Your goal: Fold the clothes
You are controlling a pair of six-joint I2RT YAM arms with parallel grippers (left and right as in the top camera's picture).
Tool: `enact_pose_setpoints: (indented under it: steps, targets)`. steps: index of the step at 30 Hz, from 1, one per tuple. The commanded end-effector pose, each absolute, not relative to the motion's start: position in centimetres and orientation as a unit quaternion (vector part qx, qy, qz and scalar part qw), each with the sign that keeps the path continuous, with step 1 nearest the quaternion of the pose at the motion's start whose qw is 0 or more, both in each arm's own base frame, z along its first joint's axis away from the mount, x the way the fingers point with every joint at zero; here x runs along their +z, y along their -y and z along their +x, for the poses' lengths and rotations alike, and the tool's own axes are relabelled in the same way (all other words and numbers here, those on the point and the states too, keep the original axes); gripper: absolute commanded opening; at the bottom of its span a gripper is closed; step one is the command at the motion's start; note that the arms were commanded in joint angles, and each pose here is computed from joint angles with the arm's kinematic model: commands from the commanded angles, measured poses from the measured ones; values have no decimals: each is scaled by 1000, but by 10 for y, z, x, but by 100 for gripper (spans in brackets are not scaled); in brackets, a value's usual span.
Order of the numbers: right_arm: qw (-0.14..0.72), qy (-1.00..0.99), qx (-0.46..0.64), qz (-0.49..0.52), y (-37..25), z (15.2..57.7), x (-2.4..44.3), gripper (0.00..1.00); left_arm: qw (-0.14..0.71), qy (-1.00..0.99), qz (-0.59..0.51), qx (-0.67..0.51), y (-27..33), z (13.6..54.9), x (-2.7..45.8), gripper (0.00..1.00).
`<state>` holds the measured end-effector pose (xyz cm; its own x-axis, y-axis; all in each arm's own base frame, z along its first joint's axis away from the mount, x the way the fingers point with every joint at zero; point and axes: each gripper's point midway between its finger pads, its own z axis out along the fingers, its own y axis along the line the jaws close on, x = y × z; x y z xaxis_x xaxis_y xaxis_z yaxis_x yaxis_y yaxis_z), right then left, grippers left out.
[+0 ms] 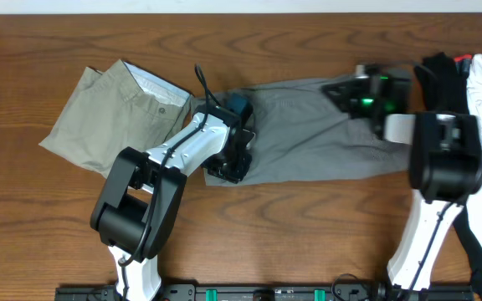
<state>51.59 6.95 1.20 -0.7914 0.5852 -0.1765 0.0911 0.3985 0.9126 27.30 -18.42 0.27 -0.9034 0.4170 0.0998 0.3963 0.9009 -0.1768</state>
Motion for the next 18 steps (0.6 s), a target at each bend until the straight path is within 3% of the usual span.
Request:
enact_pose_setpoints:
  steps: [1, 8, 12, 18]
  targets:
    - [252, -789, 518, 213, -21, 508, 6, 1, 111, 972, -206, 38, 164, 259, -20, 31]
    - [279, -758, 556, 199, 40, 490, 47, 2, 52, 981, -181, 54, 174, 284, 18, 31]
    - [321, -762, 539, 160, 47, 489, 88, 1, -37, 986, -139, 82, 178, 316, 74, 32]
    - [424, -759, 483, 104, 53, 489, 188, 2, -179, 977, -35, 112, 139, 351, 171, 45]
